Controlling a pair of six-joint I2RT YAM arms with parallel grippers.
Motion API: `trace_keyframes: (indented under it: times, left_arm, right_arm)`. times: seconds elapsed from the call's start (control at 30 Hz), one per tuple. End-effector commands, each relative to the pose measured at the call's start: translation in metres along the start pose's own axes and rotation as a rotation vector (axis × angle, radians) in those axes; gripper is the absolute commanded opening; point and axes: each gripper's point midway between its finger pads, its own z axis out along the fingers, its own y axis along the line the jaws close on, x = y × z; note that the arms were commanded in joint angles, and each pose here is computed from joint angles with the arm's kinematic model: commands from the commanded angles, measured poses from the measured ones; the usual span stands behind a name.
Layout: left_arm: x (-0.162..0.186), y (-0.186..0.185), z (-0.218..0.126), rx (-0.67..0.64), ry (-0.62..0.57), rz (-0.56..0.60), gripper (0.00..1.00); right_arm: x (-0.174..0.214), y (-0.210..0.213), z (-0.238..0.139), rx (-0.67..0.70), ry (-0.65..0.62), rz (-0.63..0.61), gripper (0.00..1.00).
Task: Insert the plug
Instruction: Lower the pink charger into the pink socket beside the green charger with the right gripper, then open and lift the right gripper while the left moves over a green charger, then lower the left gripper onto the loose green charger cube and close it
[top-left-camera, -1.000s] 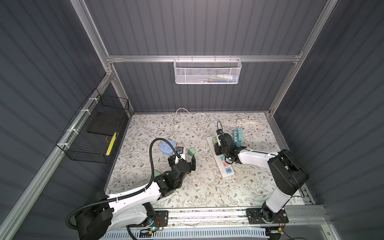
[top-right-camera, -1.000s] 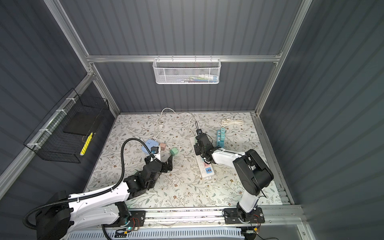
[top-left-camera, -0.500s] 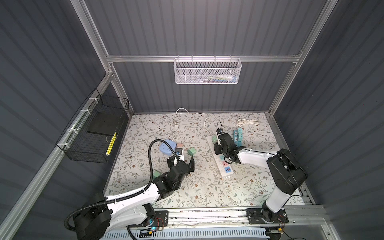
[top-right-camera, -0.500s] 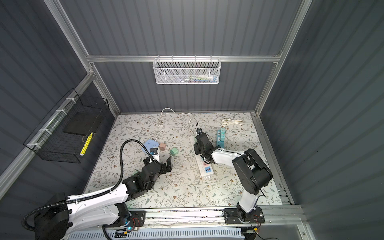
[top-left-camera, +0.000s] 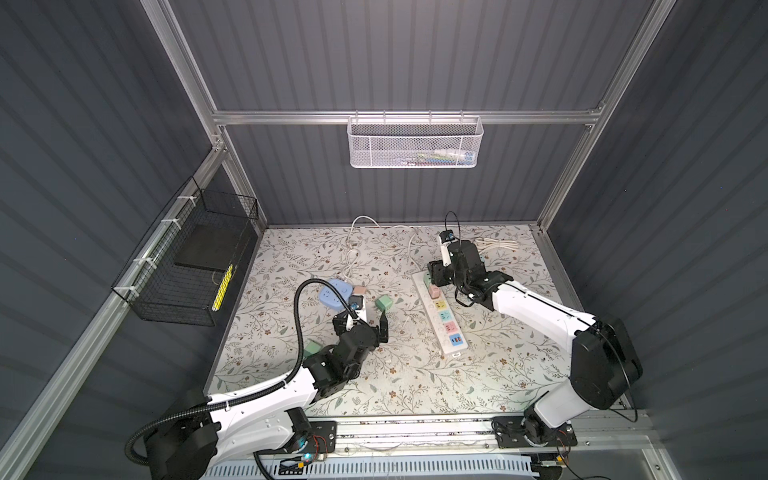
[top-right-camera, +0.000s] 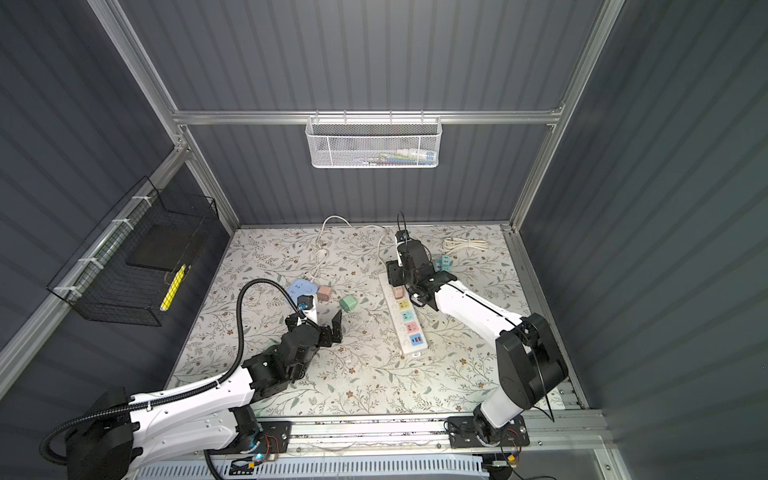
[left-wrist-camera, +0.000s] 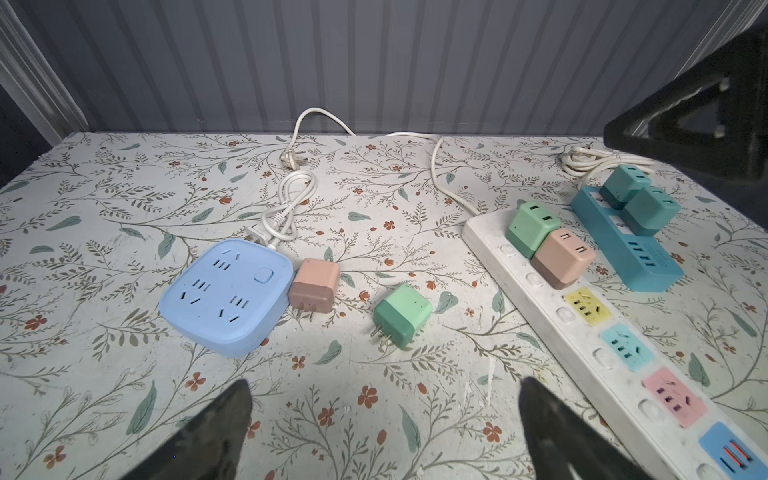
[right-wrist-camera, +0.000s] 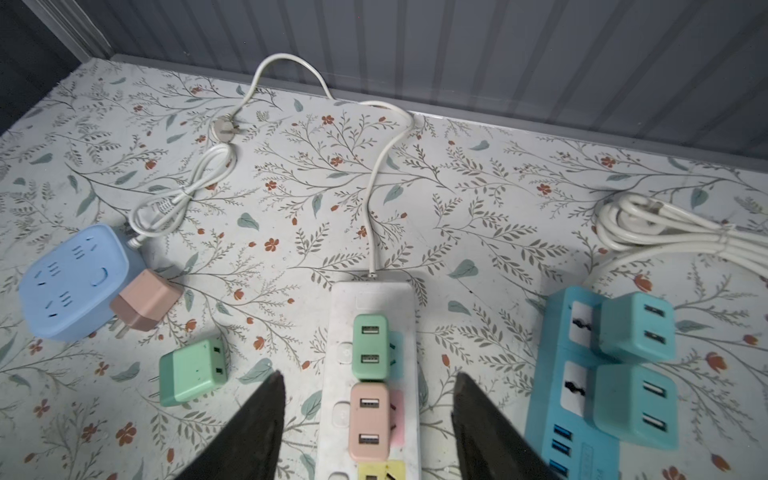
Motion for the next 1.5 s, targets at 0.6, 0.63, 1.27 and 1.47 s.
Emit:
trace_keyframes:
  times: [0.6, 0.63, 1.27, 1.47]
  left_arm:
    - [-0.009, -0.003, 0.009, -0.041, 0.020, 0.035, 1.00]
    - [-0.009, -0.004, 0.009, -0.042, 0.024, 0.041, 1.00]
    - [-0.006, 0.001, 0.086, -0.119, 0.381, 0.172, 0.97]
    - [0.014, -0.019, 0.131, -0.034, 0.529, 0.223, 0.93]
  right_arm:
    - [0.092, -0.025, 0.035, 0.054, 0.232, 0.038, 0.60]
    - [0.094, -0.026, 0.035, 0.054, 0.235, 0.040, 0.59]
    - [0.081, -0.001, -0.023, -0.106, 0.040, 0.156, 0.62]
    - [0.083, -0.010, -0.031, -0.061, -0.012, 0.184, 0.67]
